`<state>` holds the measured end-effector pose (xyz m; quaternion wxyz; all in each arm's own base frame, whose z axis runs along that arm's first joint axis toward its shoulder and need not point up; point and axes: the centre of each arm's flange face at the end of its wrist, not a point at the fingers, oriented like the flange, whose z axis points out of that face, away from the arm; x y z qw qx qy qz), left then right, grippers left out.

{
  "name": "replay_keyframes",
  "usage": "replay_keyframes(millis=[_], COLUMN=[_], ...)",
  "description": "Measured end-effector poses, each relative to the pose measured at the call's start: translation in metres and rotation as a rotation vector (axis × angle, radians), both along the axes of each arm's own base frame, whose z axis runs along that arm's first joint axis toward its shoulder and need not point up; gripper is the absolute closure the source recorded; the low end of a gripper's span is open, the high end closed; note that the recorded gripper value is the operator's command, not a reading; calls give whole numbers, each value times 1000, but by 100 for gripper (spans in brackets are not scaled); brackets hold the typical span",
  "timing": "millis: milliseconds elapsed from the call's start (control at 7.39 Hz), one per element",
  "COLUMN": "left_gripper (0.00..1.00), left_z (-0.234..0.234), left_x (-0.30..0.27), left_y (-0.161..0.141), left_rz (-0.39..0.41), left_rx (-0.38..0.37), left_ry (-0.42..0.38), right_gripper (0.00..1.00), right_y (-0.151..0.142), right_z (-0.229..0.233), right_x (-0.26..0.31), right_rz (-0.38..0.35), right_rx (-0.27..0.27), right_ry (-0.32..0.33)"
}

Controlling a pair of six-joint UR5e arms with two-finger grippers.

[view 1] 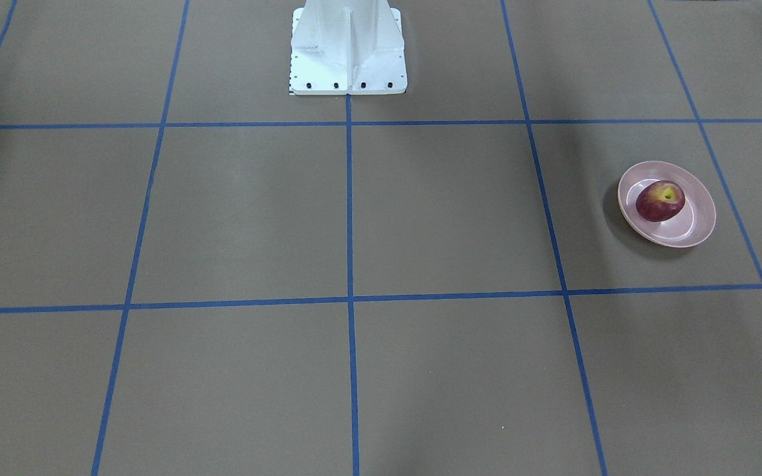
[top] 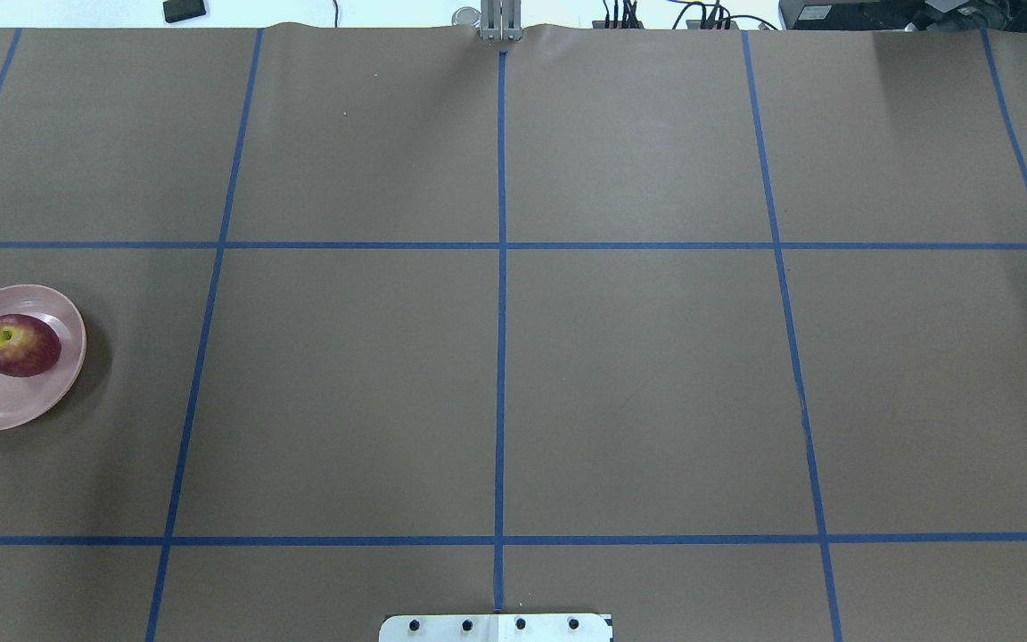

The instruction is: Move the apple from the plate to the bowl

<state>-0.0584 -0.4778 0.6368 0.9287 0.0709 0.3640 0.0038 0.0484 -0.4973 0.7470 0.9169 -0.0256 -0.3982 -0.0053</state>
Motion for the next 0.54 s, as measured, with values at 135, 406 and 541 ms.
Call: replay_keyframes(millis=[135, 406, 541], left_gripper=[2, 2, 2], left_z=[0, -1, -1], left_x=[0, -1, -1], left_y=[0, -1, -1], left_rz=[-1, -2, -3], left_rx=[1, 3, 3], left_ry=[-1, -1, -2], right_gripper=[0, 0, 0], right_y=[2, 6, 8], right_z=[13, 30, 37], right_x=[-9, -26, -34], right_rz=[-19, -57, -75], right_rx=[-3, -1, -6], right_ry=[2, 9, 17])
